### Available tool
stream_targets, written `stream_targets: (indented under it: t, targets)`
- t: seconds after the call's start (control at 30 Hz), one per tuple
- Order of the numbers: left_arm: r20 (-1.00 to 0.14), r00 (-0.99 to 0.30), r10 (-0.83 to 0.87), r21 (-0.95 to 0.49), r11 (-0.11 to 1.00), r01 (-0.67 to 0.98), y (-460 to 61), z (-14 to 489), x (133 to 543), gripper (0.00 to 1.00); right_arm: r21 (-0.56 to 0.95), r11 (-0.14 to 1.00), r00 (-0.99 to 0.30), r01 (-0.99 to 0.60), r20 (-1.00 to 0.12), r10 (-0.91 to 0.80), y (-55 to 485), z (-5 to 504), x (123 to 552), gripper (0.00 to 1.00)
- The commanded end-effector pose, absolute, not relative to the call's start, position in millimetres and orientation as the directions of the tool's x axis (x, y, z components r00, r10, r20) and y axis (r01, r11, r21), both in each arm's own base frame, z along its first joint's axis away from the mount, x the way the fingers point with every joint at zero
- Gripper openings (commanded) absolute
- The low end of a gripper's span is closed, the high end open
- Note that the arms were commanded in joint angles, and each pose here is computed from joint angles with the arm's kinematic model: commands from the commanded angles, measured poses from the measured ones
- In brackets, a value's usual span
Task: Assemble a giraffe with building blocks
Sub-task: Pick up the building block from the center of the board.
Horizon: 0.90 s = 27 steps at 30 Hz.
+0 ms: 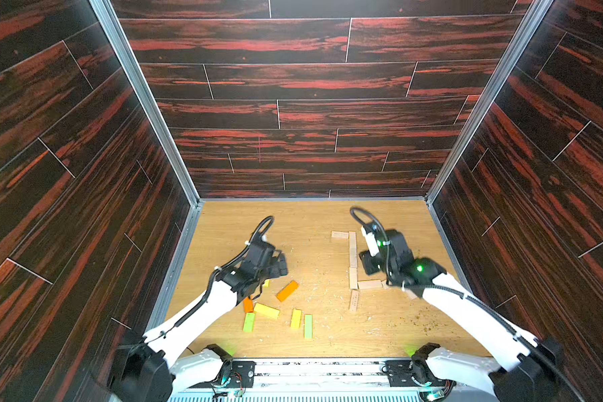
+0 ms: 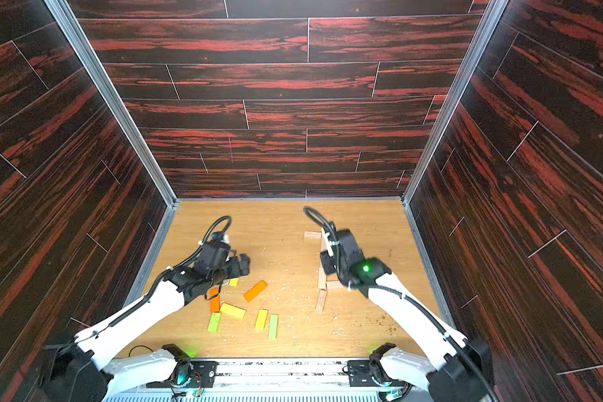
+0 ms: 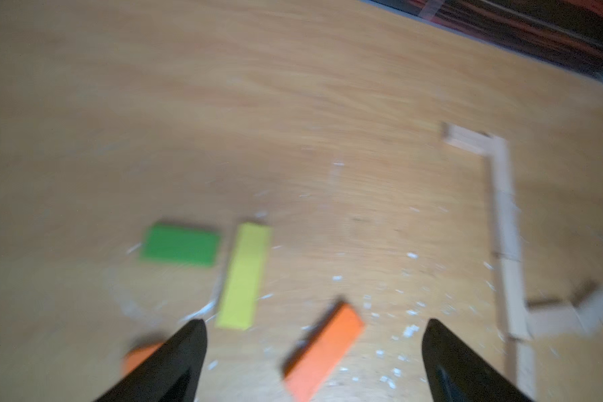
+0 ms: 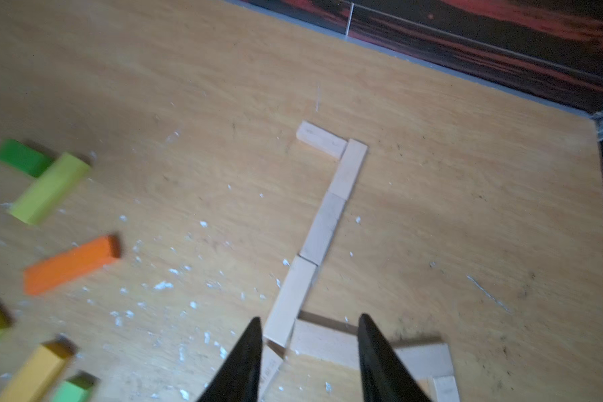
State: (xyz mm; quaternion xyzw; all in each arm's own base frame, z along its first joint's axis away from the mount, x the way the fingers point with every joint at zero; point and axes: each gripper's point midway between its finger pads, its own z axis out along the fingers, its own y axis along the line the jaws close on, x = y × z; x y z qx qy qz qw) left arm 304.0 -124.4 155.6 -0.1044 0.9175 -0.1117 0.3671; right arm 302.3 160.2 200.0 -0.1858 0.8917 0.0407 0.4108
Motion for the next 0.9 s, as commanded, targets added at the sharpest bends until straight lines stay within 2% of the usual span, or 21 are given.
stream_targets:
  t: [0.0,0.13,0.3,0.43,0.6,0.7,0.87]
  targets:
    - [-0.627,-0.676,-0.386,-0.268,0.922,-0.278,-88.8,148.3,292.3,1.00,-0.057,0.943,-0.504,-0.329,-0.834,-0.227,159.7,224.7,310.6,0.39]
    - [-0.555,-0.711,-0.432,-0.261,0.902,-0.344,-76.7,128.4,284.7,1.00,0.033,0.920,-0.475,-0.390,-0.863,-0.171,176.0,224.2,303.9,0.38]
    - [-0.470,-0.744,-0.475,-0.282,0.880,-0.383,-80.4,102.1,286.2,0.99,0.013,0.869,-0.432,-0.494,-0.872,-0.233,205.2,204.1,283.8,0.37]
    - [-0.424,-0.769,-0.478,-0.294,0.876,-0.383,-90.9,85.2,294.0,0.88,0.013,0.824,-0.442,-0.567,-0.849,-0.291,236.0,177.1,261.1,0.37]
    - [-0.339,-0.828,-0.446,-0.253,0.891,-0.377,-101.5,58.0,297.3,0.87,0.056,0.772,-0.463,-0.634,-0.827,-0.320,272.7,153.9,233.9,0.36]
    - [-0.341,-0.825,-0.451,-0.229,0.891,-0.392,-97.2,50.4,303.0,0.88,0.089,0.754,-0.479,-0.650,-0.819,-0.316,284.6,144.2,224.1,0.35]
    - [-0.367,-0.771,-0.520,-0.207,0.854,-0.477,-69.1,55.1,313.5,0.95,0.114,0.739,-0.493,-0.664,-0.809,-0.319,293.5,135.0,217.7,0.35]
